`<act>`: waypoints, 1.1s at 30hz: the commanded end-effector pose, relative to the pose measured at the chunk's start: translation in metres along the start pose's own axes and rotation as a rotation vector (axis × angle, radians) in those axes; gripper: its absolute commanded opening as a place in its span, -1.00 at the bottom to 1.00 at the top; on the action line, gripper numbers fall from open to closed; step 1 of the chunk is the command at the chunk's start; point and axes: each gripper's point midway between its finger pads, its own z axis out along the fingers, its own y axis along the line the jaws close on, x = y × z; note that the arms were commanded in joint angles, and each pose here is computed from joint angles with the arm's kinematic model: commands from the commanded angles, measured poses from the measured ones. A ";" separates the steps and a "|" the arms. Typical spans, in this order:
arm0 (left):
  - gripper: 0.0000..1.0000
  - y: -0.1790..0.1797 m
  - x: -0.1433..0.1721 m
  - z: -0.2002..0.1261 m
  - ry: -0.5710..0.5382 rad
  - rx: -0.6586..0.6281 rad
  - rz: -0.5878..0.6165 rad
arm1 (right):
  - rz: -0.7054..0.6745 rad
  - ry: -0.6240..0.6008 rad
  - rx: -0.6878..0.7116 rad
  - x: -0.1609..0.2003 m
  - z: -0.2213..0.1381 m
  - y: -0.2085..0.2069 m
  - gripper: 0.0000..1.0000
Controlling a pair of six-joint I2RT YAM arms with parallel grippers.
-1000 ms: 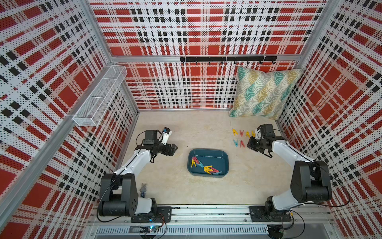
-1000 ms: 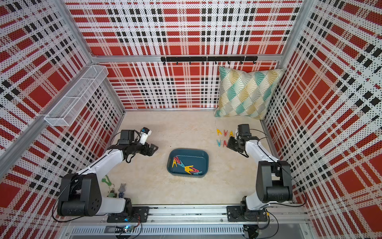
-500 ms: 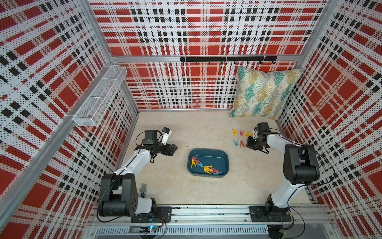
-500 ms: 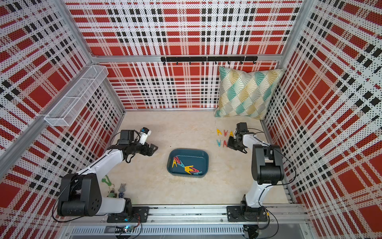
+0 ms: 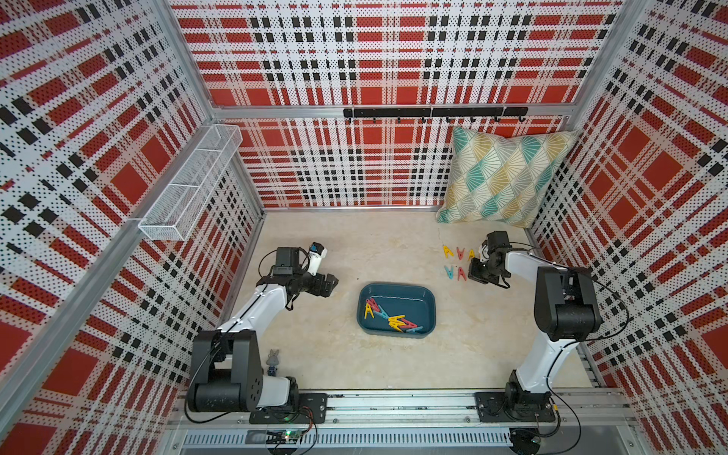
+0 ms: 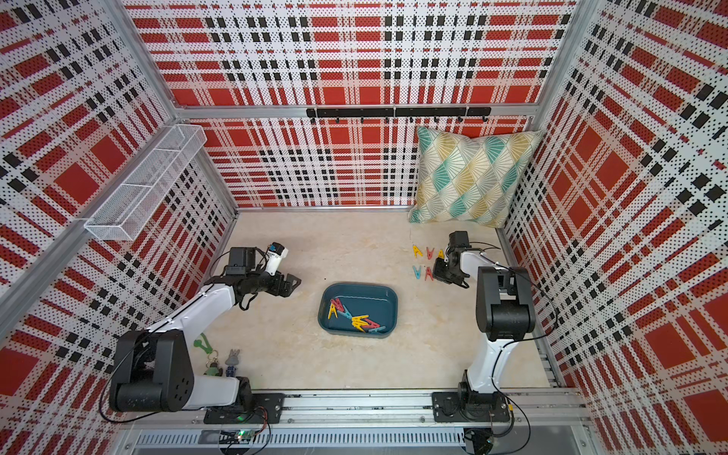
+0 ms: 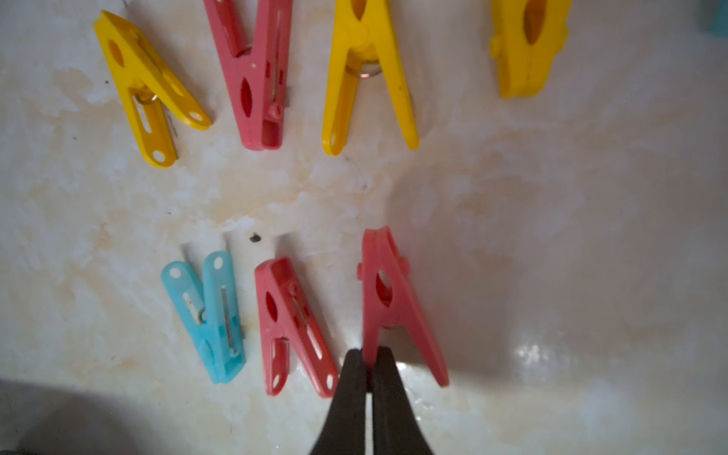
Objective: Take the clothespins out of the storage box
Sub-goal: Place the clothespin at the center of the board.
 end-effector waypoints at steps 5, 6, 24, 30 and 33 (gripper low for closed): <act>0.83 0.001 -0.003 -0.004 -0.023 0.000 0.005 | 0.000 0.008 0.018 -0.001 0.002 -0.005 -0.78; 0.83 0.002 -0.003 -0.004 -0.023 0.000 0.003 | -0.001 0.005 0.017 -0.001 0.001 -0.005 -0.74; 0.83 0.001 -0.003 -0.004 -0.024 0.002 0.005 | -0.031 -0.139 -0.105 -0.020 -0.095 0.039 -0.42; 0.83 0.001 -0.002 -0.003 -0.018 0.000 0.003 | -0.179 -0.206 -0.196 -0.001 -0.135 0.102 -0.36; 0.83 0.002 -0.001 -0.003 -0.017 -0.002 0.001 | -0.303 -0.223 -0.226 0.020 -0.147 0.143 -0.36</act>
